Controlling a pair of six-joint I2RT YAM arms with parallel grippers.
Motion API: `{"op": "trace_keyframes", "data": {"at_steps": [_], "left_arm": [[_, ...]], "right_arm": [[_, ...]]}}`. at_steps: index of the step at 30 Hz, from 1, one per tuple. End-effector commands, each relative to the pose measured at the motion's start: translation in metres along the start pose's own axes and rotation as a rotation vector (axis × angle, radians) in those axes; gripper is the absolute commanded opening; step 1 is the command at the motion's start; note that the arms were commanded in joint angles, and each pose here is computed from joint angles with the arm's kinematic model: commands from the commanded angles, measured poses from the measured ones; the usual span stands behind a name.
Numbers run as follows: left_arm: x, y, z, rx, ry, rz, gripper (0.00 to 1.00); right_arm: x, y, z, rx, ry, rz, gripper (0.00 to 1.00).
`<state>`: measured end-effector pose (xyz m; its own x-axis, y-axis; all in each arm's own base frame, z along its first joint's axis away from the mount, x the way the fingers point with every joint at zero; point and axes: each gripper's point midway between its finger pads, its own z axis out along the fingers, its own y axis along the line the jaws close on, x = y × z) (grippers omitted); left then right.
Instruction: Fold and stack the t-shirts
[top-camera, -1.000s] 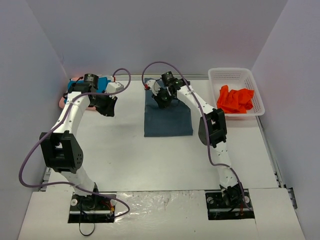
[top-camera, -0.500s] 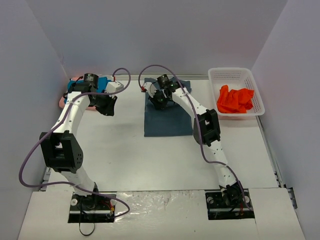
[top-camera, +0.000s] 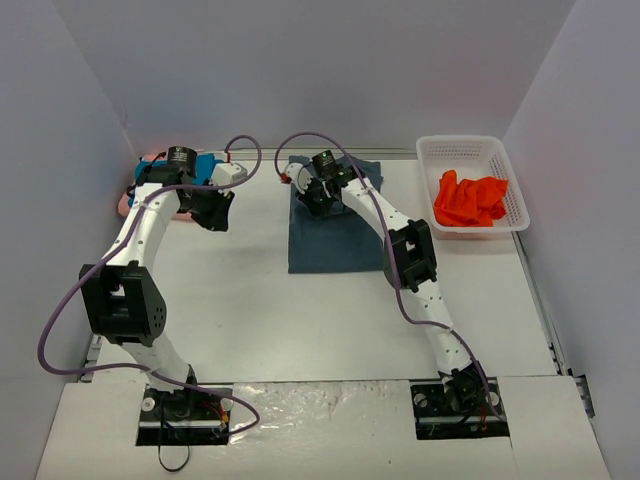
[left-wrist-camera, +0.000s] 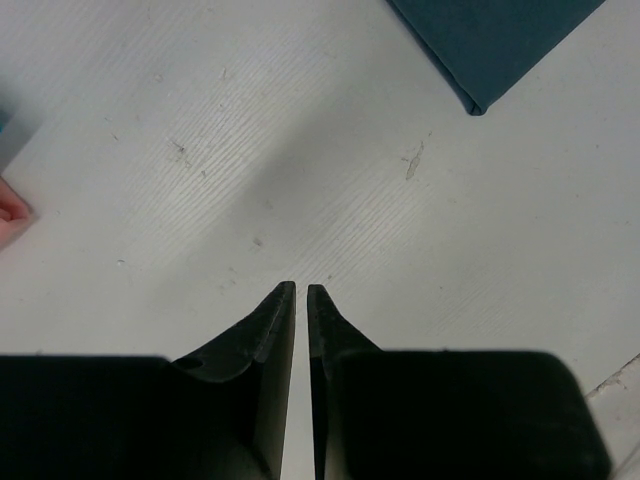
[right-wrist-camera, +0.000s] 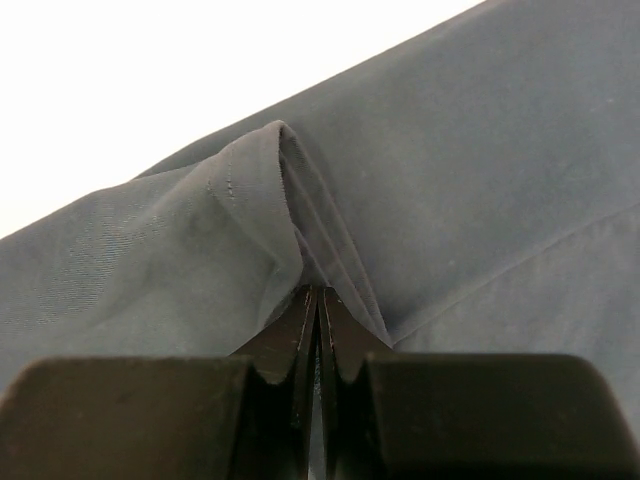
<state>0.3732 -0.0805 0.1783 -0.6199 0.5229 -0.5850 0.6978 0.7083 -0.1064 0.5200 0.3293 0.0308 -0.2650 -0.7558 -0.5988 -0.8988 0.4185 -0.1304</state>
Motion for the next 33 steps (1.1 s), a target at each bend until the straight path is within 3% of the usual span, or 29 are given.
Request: {"op": "trace_keyframes", "data": {"at_steps": [1,12,17,33], "left_arm": [[-0.008,-0.001,-0.011,-0.016,-0.028,-0.004,0.1],[-0.014,-0.009,-0.02,-0.018,-0.058,0.007,0.1],[-0.016,-0.011,-0.022,-0.018,-0.067,0.014,0.1],[-0.016,0.0,-0.032,-0.122,-0.084,0.031,0.06]], "right_arm": [[-0.025,-0.009,-0.021,0.058,-0.04,-0.028,0.0],[-0.052,0.005,-0.092,0.122,-0.097,-0.059,0.0],[-0.048,0.027,-0.101,0.086,-0.086,-0.056,0.0],[0.008,0.046,-0.039,0.003,0.052,-0.014,0.0]]}}
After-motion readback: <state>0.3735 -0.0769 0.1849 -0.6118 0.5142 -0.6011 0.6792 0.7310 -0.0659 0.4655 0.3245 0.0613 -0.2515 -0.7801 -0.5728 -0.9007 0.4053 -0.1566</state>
